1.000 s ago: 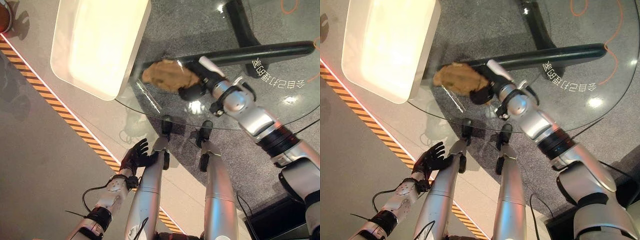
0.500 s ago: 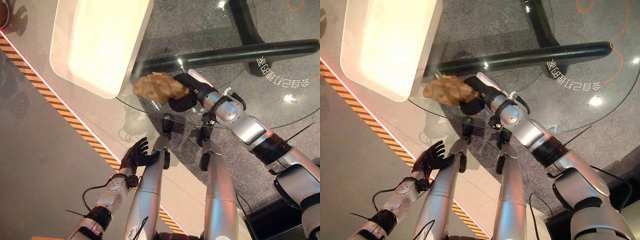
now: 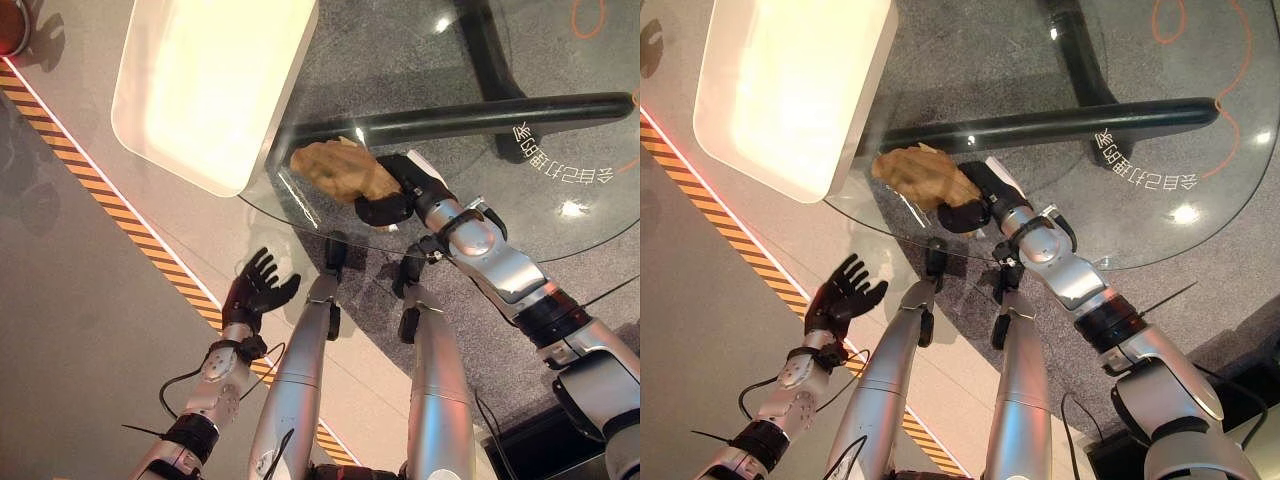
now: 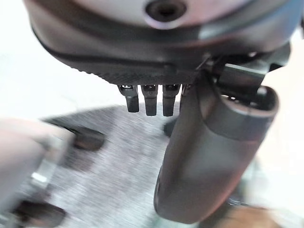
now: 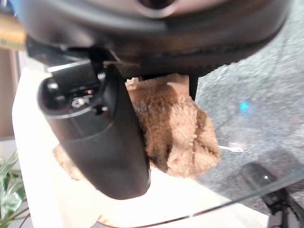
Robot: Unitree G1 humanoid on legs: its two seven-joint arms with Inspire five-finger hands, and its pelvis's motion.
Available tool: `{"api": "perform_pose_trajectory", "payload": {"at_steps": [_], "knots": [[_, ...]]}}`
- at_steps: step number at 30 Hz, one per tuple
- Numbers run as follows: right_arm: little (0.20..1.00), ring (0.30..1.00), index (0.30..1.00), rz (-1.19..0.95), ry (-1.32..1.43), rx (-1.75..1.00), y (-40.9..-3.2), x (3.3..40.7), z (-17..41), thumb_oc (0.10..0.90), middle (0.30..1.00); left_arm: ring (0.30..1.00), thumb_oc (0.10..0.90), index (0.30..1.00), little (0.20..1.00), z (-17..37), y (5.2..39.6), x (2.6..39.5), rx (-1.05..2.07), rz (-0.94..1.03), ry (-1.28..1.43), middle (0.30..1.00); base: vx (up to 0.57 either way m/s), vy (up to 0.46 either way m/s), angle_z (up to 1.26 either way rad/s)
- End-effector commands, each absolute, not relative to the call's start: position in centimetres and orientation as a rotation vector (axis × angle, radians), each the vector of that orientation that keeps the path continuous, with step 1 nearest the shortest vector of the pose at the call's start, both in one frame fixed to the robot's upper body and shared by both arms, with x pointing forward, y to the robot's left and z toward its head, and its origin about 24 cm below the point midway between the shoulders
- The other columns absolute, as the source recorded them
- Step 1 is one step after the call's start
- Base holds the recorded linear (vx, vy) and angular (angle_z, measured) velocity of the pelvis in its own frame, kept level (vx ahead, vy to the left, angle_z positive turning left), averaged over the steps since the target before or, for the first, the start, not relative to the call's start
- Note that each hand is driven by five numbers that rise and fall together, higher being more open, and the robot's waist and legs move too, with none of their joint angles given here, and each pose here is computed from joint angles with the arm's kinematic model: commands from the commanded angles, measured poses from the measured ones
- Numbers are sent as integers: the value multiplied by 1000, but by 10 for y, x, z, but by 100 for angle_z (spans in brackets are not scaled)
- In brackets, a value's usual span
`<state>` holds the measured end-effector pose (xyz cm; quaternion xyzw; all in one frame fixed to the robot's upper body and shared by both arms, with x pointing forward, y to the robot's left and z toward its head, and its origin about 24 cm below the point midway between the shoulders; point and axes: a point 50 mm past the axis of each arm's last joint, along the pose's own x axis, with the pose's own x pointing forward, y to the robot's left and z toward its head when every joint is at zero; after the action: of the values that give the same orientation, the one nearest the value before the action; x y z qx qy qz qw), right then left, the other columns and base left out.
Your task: Wipe the table with a cloth and put it in the basket.
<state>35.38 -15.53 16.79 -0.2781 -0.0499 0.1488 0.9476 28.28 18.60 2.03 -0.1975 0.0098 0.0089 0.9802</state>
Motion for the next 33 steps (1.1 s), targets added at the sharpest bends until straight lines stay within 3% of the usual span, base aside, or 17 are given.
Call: {"api": "perform_pose_trajectory", "payload": {"at_steps": [1,12,20,33], "knots": [[200,300,300,531,-461,-415,-125,313,219,100,300,900,800,900,900,23,187,257,-532,-41,-23,900,-26,-52,-2],[200,300,300,575,-605,-218,-141,283,225,100,300,900,800,900,900,40,166,241,-680,-311,-56,900,-28,-65,-4],[200,300,300,756,-735,-32,-130,261,236,100,300,900,800,900,900,63,139,238,-900,-624,-176,900,-14,-35,-6],[200,300,300,856,-694,-33,-112,255,224,100,300,900,800,900,900,104,127,247,-1029,-770,-380,900,-2,-9,-6]]}}
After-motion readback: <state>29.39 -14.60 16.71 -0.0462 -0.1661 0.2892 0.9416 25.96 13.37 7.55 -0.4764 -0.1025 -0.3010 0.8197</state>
